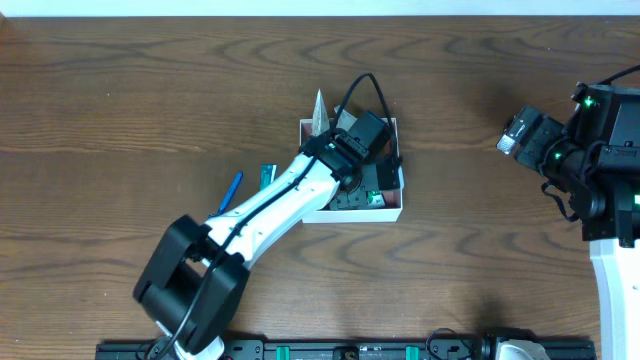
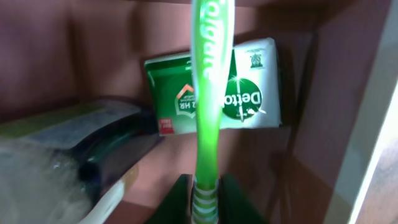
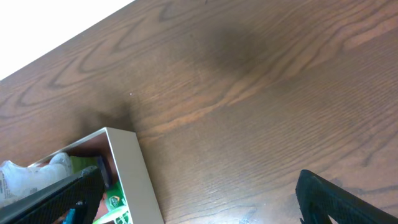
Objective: Pack container
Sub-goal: 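Carry the toothbrush with the left gripper and drop it in the box, then grasp the blue razor handle with the left gripper, then lower the razor into the box with the left gripper and release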
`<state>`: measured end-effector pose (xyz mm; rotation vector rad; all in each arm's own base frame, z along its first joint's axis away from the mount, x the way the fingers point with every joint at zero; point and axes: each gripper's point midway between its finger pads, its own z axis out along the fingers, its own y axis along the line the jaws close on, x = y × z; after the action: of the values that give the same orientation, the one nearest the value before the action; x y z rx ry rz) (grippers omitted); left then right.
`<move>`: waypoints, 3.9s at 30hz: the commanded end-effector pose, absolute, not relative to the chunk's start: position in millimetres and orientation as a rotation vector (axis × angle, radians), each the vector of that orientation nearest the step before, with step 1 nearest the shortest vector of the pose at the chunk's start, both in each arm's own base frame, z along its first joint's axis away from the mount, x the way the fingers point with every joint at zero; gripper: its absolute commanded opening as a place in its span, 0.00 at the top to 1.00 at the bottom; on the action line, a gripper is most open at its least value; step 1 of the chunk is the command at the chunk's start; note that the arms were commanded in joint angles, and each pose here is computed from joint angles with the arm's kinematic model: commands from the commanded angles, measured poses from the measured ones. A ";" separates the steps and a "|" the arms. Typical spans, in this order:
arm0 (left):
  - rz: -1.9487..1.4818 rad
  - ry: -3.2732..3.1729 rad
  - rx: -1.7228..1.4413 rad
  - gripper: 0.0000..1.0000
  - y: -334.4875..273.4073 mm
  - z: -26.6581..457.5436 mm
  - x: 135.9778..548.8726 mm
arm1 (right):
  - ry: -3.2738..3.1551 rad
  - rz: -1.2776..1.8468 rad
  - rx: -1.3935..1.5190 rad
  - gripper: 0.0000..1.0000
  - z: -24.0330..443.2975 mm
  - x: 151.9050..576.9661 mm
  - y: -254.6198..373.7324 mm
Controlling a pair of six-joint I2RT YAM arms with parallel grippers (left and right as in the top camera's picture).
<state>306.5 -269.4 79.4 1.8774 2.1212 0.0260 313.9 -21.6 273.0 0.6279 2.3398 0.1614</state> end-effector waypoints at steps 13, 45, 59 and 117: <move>0.008 2.428 1.044 0.40 -144.1 223.5 292.0 | 2.336 0.153 0.617 0.01 275.6 314.5 -23.6; -0.108 3.325 0.312 0.60 -26.8 -16.6 310.1 | 2.336 0.153 0.617 0.01 275.6 314.5 -23.6; -0.076 3.289 0.315 0.94 -24.9 54.1 312.4 | 2.336 0.153 0.617 0.01 275.6 314.5 -23.6; -0.222 2.929 0.312 0.47 -75.5 114.6 330.6 | 2.336 0.153 0.617 0.01 275.6 314.5 -23.6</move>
<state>341.1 -66.2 144.4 0.3587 2.8272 -0.0995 314.2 -21.6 272.4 0.6284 2.3416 0.1610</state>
